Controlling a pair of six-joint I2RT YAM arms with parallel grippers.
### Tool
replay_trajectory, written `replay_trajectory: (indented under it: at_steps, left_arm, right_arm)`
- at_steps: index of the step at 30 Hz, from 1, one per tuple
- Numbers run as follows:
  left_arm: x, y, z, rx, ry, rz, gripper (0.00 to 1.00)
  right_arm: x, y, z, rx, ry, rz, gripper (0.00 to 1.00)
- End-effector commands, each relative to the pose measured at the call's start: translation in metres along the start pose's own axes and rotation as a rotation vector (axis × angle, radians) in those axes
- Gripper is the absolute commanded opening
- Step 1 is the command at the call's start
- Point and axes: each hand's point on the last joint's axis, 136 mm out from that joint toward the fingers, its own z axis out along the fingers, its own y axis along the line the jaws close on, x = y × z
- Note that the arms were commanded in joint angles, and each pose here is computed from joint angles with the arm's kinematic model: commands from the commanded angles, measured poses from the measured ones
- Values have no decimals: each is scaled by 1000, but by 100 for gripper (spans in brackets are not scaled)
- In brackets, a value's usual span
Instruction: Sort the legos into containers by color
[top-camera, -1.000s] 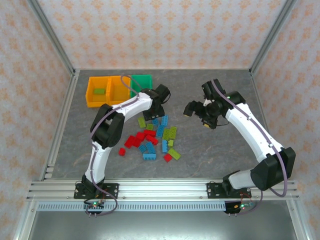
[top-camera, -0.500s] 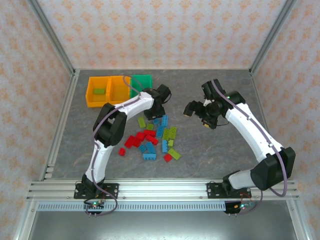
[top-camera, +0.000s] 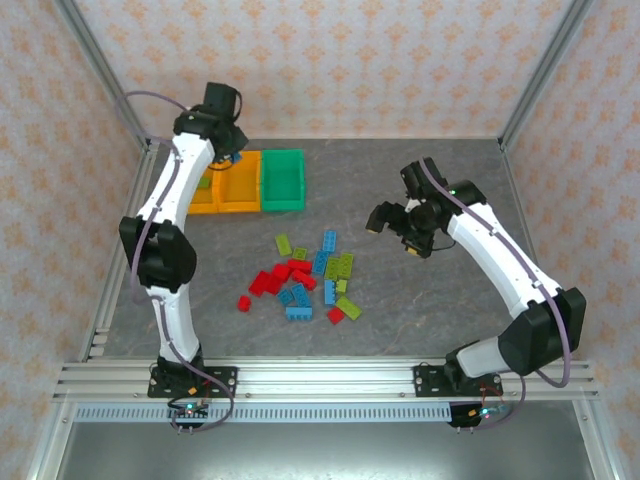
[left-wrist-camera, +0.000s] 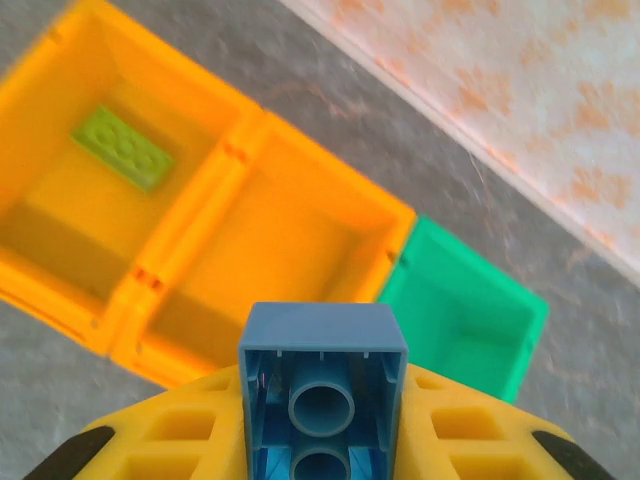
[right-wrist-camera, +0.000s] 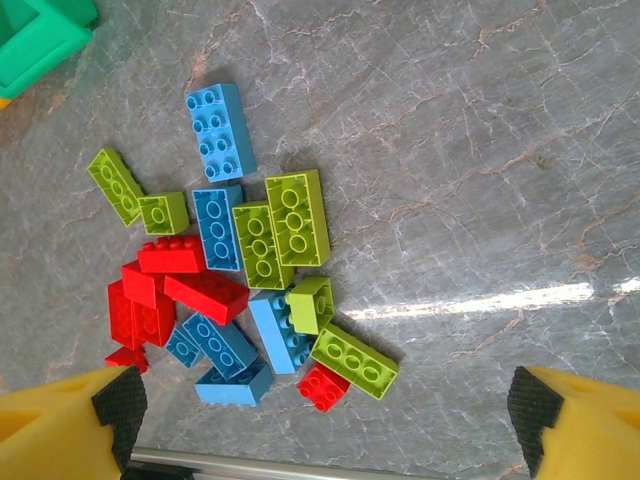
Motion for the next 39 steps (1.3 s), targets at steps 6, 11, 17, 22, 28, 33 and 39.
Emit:
replay_trajectory:
  at_steps: [6, 11, 17, 22, 28, 33, 39]
  left_arm:
    - [10, 10, 82, -99, 126, 50, 35]
    - [10, 5, 88, -78, 135, 40, 46]
    - [-3, -2, 60, -27, 111, 73, 54]
    - [-23, -12, -18, 87, 36, 118, 54]
    - [-8, 19, -133, 178, -68, 239, 54]
    - [37, 71, -187, 182, -92, 378, 57]
    - [107, 109, -205, 272, 17, 554, 66]
  right_arm:
    - [-4, -4, -11, 38, -32, 10, 95]
    - [-6, -6, -12, 51, -48, 25, 95]
    - [-11, 0, -9, 37, -51, 37, 95]
    - [-18, 12, -5, 29, -61, -9, 94]
    - [-4, 55, 11, 53, -54, -256, 89]
    - [43, 87, 44, 85, 40, -483, 87]
    - [89, 88, 86, 163, 52, -805, 68]
